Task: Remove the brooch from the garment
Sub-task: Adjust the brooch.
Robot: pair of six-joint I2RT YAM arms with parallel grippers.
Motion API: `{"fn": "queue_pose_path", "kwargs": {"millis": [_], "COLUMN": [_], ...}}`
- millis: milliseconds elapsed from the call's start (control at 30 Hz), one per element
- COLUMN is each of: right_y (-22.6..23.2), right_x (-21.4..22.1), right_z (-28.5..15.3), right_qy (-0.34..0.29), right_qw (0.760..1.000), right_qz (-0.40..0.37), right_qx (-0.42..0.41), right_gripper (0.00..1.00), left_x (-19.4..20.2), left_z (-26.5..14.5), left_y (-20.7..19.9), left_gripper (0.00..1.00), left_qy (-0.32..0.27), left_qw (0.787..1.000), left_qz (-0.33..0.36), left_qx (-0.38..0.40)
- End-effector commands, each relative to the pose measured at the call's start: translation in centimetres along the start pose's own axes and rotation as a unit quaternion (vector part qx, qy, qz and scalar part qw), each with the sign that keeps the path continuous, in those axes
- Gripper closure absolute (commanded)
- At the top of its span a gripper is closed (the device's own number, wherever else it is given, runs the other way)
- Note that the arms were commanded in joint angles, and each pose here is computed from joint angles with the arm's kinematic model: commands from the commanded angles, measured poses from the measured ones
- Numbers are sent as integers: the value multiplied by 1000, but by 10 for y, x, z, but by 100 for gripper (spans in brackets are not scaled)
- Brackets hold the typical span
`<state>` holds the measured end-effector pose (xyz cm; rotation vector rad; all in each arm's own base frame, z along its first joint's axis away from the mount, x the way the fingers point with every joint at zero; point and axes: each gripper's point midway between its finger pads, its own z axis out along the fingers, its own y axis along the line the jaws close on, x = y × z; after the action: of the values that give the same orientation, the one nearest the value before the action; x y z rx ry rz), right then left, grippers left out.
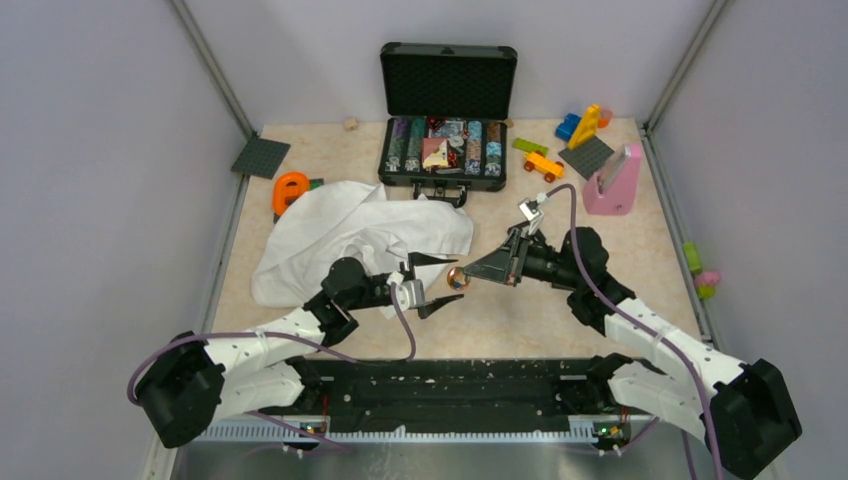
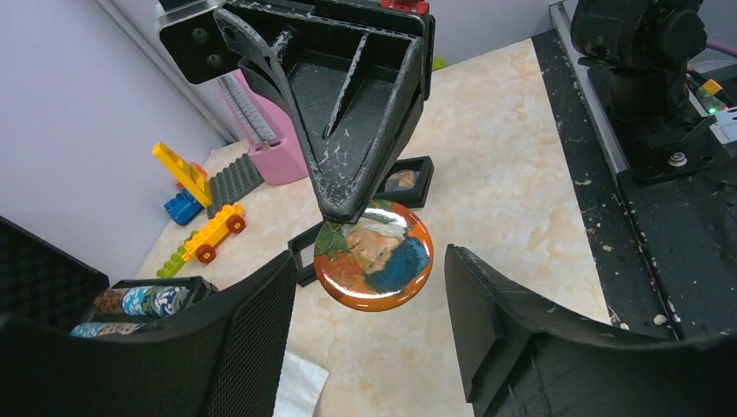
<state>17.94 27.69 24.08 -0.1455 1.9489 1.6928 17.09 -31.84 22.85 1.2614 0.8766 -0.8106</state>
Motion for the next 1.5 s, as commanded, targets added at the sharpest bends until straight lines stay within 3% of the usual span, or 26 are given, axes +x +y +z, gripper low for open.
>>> {"fn": "queue_pose_path", "kwargs": {"millis": [0, 267, 500, 800, 1233, 1467], "right_y": [9, 9, 10, 11, 13, 1], "right_x": [-2, -1, -1, 0, 1, 1], "right_z": [3, 3, 4, 4, 5, 4], "right_qy": [-6, -5, -5, -2, -2, -4], "right_qw": [1000, 999, 999, 999, 999, 1000], "right_qz": [-23, -22, -22, -20, -19, -26], "right_qx": [-20, -22, -23, -26, -29, 0], "right_gripper": [100, 100, 100, 100, 100, 65], "left_x": [-28, -32, -34, -35, -35, -14], "left_z": [6, 6, 7, 6, 6, 0], "left_y": [11, 7, 4, 4, 6, 9], "left_gripper": [31, 31, 40, 34, 51, 52], "left_qy": [-41, -48, -53, -55, -52, -12], "left_qw": [999, 999, 998, 998, 998, 999], "left_qz": [24, 24, 26, 29, 32, 25], "left_qx": [-5, 7, 18, 15, 11, -14]}}
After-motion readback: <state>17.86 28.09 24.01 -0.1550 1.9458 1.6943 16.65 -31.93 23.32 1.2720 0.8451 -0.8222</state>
